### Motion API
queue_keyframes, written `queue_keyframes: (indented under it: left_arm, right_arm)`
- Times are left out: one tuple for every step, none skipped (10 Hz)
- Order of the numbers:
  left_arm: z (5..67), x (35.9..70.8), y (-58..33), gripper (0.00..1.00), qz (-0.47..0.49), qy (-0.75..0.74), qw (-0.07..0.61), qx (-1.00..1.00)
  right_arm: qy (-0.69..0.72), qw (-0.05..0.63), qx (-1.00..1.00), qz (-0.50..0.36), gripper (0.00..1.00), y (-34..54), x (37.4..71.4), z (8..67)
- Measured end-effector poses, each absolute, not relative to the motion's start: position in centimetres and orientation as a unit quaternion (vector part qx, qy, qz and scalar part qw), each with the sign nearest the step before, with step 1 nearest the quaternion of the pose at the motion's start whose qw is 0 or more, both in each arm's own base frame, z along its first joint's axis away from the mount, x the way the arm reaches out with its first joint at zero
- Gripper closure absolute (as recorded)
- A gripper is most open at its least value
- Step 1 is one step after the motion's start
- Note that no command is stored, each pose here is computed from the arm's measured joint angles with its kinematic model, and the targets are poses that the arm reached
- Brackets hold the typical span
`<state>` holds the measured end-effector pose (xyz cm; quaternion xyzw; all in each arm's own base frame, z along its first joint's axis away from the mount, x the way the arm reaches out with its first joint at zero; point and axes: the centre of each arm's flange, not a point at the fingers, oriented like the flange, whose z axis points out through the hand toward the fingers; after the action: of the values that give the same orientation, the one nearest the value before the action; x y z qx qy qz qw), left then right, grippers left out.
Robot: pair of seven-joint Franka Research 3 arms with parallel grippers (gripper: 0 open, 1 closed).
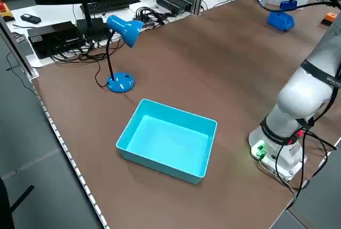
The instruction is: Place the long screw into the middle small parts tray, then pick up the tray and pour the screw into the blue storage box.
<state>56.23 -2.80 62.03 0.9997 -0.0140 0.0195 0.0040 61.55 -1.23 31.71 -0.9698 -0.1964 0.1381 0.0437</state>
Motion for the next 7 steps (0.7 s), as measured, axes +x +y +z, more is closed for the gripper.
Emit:
queue_keyframes:
  left_arm:
    - [62.0, 56.2, -2.8, 0.0, 0.019, -0.014, 0.004, 1.0]
    - [62.0, 56.2, -2.8, 0.0, 0.019, -0.014, 0.004, 1.0]
    - [62.0, 56.2, -2.8, 0.0, 0.019, -0.014, 0.004, 1.0]
    - [62.0, 56.2, -2.8, 0.0, 0.019, -0.014, 0.004, 1.0]
    - [62.0, 56.2, -2.8, 0.0, 0.019, -0.014, 0.004, 1.0]
    - [62.0, 56.2, -2.8, 0.0, 0.019, -0.014, 0.004, 1.0]
    - [62.0, 56.2, -2.8, 0.0, 0.019, -0.014, 0.004, 1.0]
  right_arm:
    - [-0.216, 0.019, -0.966, 0.143, 0.96, -0.5, 61.6, 31.8]
    - [-0.234, -0.008, -0.961, 0.145, 0.96, -0.2, 61.7, 31.9]
    - [-0.247, -0.024, -0.958, 0.144, 0.96, 0.1, 61.8, 32.0]
    - [-0.256, -0.032, -0.956, 0.142, 0.96, 0.8, 62.0, 32.0]
    - [-0.262, -0.035, -0.954, 0.139, 0.96, 1.5, 62.0, 32.1]
    - [-0.266, -0.036, -0.953, 0.138, 0.96, 2.0, 62.0, 32.1]
    - [-0.267, -0.037, -0.953, 0.136, 0.96, 2.2, 62.1, 32.3]
